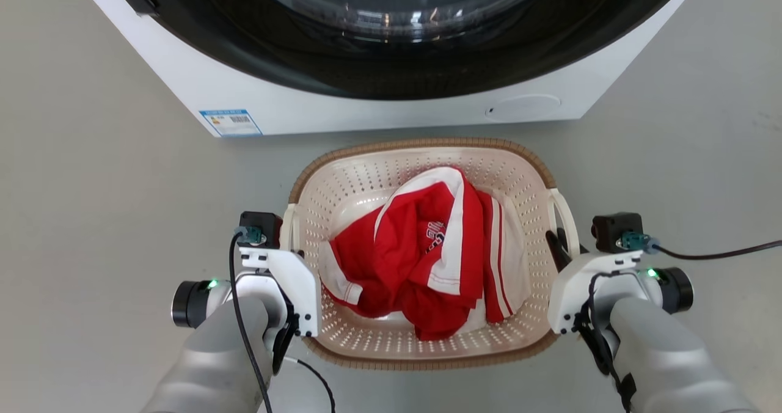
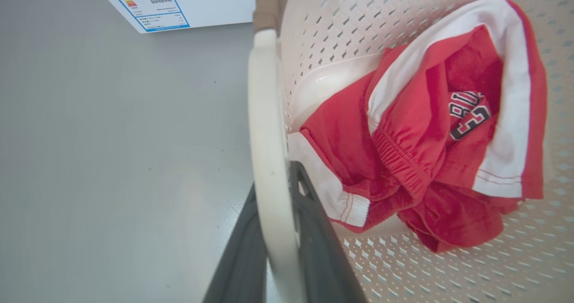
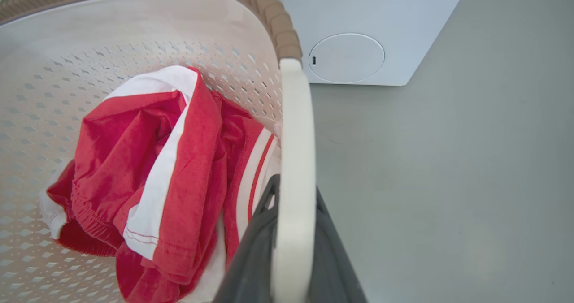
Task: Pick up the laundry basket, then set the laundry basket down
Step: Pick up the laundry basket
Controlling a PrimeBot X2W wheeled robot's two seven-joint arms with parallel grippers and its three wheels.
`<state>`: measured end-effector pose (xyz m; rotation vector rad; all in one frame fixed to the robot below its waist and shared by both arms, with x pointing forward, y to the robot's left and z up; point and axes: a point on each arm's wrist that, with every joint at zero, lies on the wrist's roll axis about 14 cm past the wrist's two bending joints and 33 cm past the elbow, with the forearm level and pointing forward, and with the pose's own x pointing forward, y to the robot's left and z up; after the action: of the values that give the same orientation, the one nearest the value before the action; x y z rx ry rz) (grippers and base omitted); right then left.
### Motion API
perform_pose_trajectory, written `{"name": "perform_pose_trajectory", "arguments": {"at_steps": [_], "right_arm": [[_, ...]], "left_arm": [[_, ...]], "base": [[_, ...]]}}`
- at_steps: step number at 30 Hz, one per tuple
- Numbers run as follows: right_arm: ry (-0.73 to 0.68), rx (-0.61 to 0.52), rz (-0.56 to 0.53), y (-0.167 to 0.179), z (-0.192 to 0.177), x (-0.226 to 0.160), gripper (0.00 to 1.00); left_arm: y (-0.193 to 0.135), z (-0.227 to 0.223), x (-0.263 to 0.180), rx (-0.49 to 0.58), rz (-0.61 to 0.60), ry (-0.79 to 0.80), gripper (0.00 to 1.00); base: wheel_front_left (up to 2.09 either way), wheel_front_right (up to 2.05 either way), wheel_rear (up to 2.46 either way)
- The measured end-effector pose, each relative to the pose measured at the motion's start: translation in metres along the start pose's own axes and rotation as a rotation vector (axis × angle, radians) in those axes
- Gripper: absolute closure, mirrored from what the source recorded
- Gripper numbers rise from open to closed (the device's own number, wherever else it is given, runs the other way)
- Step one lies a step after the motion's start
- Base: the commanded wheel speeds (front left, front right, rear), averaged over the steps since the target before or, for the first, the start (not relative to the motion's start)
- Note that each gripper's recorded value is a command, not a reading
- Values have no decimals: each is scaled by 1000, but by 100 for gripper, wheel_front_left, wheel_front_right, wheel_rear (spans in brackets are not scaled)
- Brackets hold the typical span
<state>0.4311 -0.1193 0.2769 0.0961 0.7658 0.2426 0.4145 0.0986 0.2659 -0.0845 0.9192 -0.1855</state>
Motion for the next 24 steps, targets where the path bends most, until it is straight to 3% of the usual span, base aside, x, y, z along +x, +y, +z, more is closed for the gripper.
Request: {"name": "perform_pose_trajectory", "arguments": {"at_steps": [24], "right_arm": [[95, -40, 39, 29, -10, -62, 100]], "left_arm": [[-12, -24, -62, 51, -46, 92, 100]], "base": [[0, 0, 0]]}}
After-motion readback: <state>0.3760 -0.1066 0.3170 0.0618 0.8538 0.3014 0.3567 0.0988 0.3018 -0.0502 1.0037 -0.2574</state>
